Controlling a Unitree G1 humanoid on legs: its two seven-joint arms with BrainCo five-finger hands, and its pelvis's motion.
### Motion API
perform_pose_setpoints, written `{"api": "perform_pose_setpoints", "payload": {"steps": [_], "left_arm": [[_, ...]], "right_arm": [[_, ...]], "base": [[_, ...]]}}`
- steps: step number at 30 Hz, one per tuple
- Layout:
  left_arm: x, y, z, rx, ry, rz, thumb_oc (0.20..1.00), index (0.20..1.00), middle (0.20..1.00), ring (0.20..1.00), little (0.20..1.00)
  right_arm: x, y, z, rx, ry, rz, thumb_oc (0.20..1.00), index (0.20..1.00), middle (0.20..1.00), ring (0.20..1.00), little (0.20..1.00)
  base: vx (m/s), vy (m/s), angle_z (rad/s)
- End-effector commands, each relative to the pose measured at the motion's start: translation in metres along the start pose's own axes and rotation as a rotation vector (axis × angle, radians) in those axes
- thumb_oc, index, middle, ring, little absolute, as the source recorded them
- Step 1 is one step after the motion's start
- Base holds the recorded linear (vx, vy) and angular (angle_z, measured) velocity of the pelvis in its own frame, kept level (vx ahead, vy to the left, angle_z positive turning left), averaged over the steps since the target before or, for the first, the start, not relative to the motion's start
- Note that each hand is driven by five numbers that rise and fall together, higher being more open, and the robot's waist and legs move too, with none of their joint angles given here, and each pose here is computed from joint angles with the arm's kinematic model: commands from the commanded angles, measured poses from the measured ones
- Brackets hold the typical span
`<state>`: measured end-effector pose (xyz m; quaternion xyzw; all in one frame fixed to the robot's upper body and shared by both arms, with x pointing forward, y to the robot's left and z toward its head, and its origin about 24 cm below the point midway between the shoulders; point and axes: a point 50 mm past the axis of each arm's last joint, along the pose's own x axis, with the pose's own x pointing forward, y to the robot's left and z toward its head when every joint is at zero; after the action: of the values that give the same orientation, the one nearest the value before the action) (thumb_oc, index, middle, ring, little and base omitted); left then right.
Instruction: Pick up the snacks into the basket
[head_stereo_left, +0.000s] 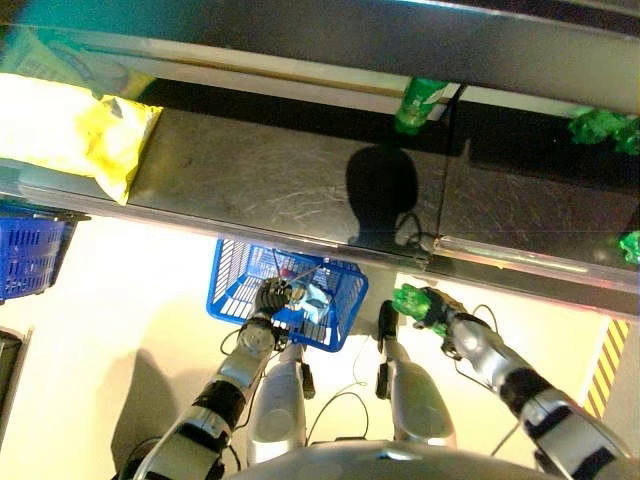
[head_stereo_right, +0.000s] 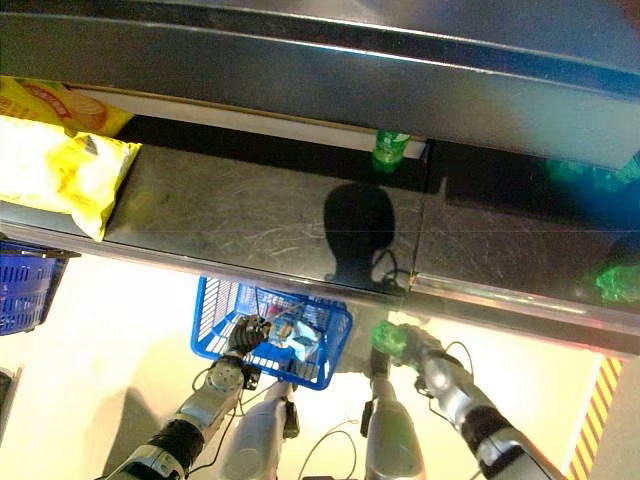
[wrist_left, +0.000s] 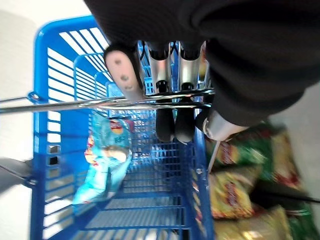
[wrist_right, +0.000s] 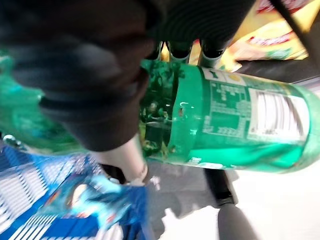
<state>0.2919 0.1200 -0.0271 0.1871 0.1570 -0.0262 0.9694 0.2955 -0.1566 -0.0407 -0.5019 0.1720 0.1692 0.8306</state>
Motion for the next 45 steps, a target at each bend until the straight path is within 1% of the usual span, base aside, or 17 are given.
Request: {"api": "perform_pose_setpoints", "payload": {"steps": [1,3,8,14,19,23,26,27,28,29,30,33,35,36,37,42,45], "left_arm": [[0.014,-0.012,0.087,-0.097,-0.296,-0.012,0.200,0.200,0.200,0.200,0.200],[0.016,-0.012,0.096,-0.104,-0.312,-0.008,0.200,0.200,0.200,0.200,0.200],[0.015,-0.032,0.140,-0.176,-0.405,-0.044,0.200,0.200,0.200,0.200,0.200],[0.007,-0.057,0.155,-0.206,-0.429,-0.096,0.200,0.200,0.200,0.200,0.200],[-0.010,-0.086,0.167,-0.208,-0.480,-0.209,0.200,0.200,0.200,0.200,0.200],[-0.023,-0.090,0.179,-0.236,-0.561,-0.271,0.200,0.200,0.200,0.200,0.200],[-0.047,-0.089,0.194,-0.292,-0.679,-0.373,0.200,0.200,0.200,0.200,0.200],[-0.047,-0.089,0.194,-0.292,-0.679,-0.373,0.200,0.200,0.200,0.200,0.200],[-0.056,-0.086,0.202,-0.311,-0.727,-0.413,0.200,0.200,0.200,0.200,0.200],[-0.056,-0.086,0.202,-0.311,-0.727,-0.413,0.200,0.200,0.200,0.200,0.200],[-0.063,-0.085,0.211,-0.339,-0.764,-0.448,0.200,0.200,0.200,0.200,0.200],[-0.073,-0.083,0.225,-0.374,-0.820,-0.488,0.200,0.200,0.200,0.200,0.200],[-0.079,-0.083,0.232,-0.401,-0.844,-0.509,0.200,0.200,0.200,0.200,0.200],[-0.082,-0.084,0.235,-0.414,-0.852,-0.523,0.200,0.200,0.200,0.200,0.200],[-0.083,-0.084,0.236,-0.421,-0.855,-0.523,0.200,0.200,0.200,0.200,0.200],[-0.079,-0.087,0.235,-0.430,-0.821,-0.507,0.200,0.200,0.200,0.200,0.200],[-0.073,-0.088,0.228,-0.442,-0.778,-0.493,0.200,0.200,0.200,0.200,0.200]], "right_arm": [[0.013,-0.013,0.061,0.036,-0.178,-0.069,0.200,0.200,0.200,0.200,0.200],[0.014,-0.014,0.067,0.037,-0.192,-0.072,0.200,0.200,0.200,0.200,0.200],[0.020,-0.011,0.106,0.027,-0.271,-0.055,0.200,0.200,0.200,0.200,0.200],[0.023,-0.025,0.133,0.047,-0.326,-0.099,0.200,0.200,0.200,0.200,0.200],[0.031,-0.041,0.148,0.075,-0.294,-0.151,0.200,0.200,0.200,0.200,0.200],[0.036,-0.061,0.143,0.121,-0.238,-0.212,0.200,0.200,0.200,0.200,0.200],[0.041,-0.092,0.116,0.112,-0.109,-0.306,0.200,0.200,0.200,0.200,0.200],[0.041,-0.092,0.116,0.112,-0.109,-0.306,0.200,0.200,0.200,0.200,0.200],[0.041,-0.106,0.102,0.061,-0.052,-0.354,0.200,0.200,0.200,0.200,0.200],[0.041,-0.106,0.103,0.061,-0.052,-0.355,0.200,0.200,0.200,0.200,0.200],[0.041,-0.112,0.096,-0.047,-0.024,-0.367,0.200,0.200,0.200,0.200,0.200],[0.041,-0.115,0.092,-0.170,0.006,-0.341,0.200,0.200,0.200,0.200,0.200],[0.040,-0.121,0.090,-0.160,0.016,-0.363,0.200,0.200,0.200,0.200,0.200],[0.040,-0.121,0.090,-0.133,0.012,-0.372,0.959,0.959,0.959,0.959,0.959],[0.040,-0.120,0.091,-0.103,0.001,-0.375,1.000,1.000,1.000,1.000,1.000],[0.040,-0.111,0.108,-0.023,-0.078,-0.375,1.000,1.000,1.000,1.000,1.000],[0.039,-0.102,0.122,0.082,-0.129,-0.361,1.000,1.000,1.000,1.000,1.000]], "base": [[-0.05,-0.005,0.10],[-0.05,-0.004,0.05],[-0.04,-0.002,0.05],[-0.03,-0.001,0.07],[-0.03,0.002,0.02],[-0.03,0.009,0.06],[-0.02,0.026,0.11],[-0.02,0.049,0.05],[-0.01,0.031,0.04],[-0.02,0.061,0.08],[-0.01,0.044,0.11],[0.00,0.043,0.09],[0.00,0.043,0.10],[0.01,0.041,0.09],[0.02,0.040,0.11],[0.01,0.025,0.04],[0.00,0.000,0.00]]}}
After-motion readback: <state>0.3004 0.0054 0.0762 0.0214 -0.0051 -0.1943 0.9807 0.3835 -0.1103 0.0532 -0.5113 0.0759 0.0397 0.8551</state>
